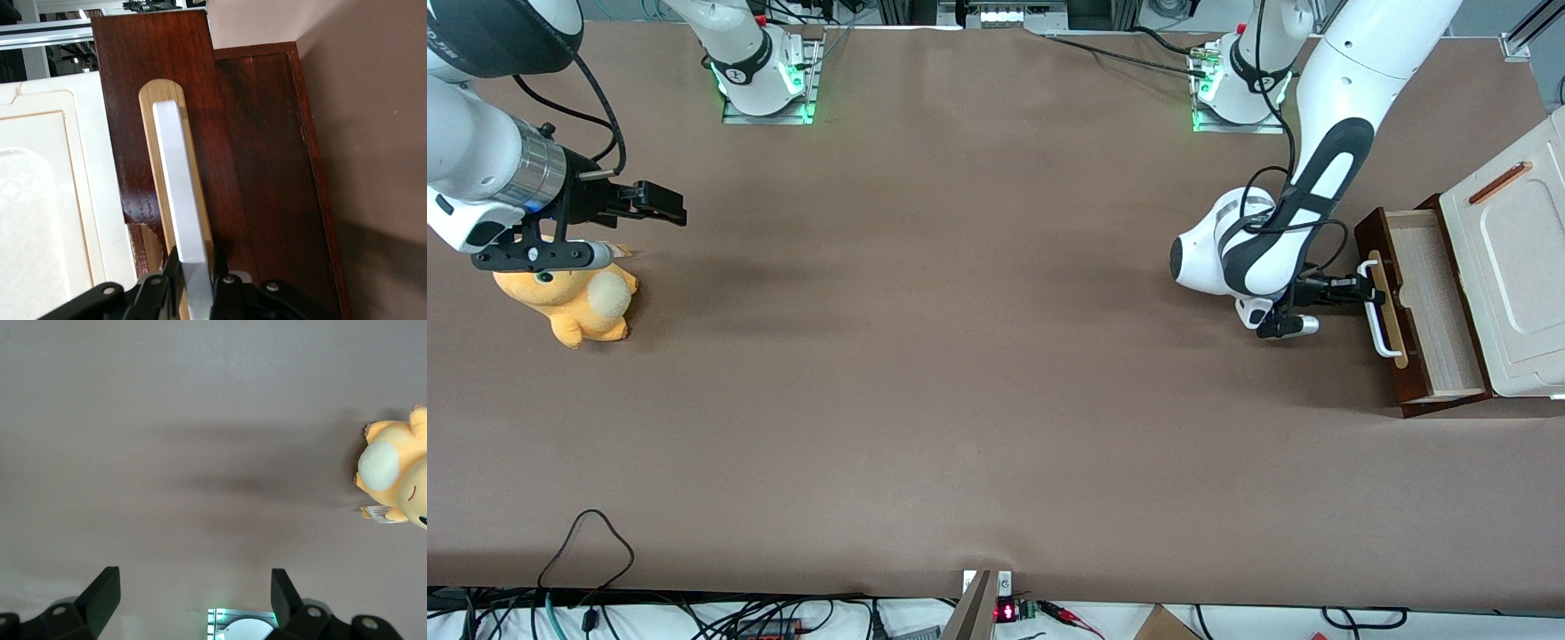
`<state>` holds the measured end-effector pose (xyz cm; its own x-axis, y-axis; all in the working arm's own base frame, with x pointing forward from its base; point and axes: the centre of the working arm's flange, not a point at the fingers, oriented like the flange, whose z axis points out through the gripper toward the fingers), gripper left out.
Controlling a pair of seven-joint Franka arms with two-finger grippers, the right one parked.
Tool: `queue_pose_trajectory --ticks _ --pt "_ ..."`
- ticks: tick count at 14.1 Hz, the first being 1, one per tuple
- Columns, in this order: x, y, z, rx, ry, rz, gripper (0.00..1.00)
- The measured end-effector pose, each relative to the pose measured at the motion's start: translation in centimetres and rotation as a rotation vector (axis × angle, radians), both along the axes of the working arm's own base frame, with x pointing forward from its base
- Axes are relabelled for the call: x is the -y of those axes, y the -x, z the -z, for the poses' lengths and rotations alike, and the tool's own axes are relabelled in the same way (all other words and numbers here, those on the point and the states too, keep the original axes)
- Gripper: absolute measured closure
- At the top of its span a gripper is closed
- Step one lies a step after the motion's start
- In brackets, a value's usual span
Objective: Open lower drawer with left arm only
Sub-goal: 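Open the left gripper and lift it away from the handle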
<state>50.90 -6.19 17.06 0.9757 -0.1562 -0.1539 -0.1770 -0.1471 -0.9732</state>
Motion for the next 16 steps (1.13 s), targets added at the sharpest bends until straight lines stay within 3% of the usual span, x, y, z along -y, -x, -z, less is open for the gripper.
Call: queue_pose_trajectory --ticks 1,2,4,6,9,13,16 --pt "1.3 -0.5 -0.5 0.007 0.010 0.025 0.74" --pt "2.5 -0.9 -0.9 0.015 0.017 0.044 0.68" --pt "4.0 -1.1 -1.8 0.029 0.047 0.027 0.49" --pt "5.6 -1.5 -4.1 0.059 0.137 -0.072 0.30" --pt "8.7 -3.6 -11.8 0.143 0.372 -0.283 0.01" --pt "9.8 -5.8 -25.4 0.175 0.658 -0.361 0.00" --pt "7.8 -5.4 -34.6 0.147 0.919 -0.406 0.00"
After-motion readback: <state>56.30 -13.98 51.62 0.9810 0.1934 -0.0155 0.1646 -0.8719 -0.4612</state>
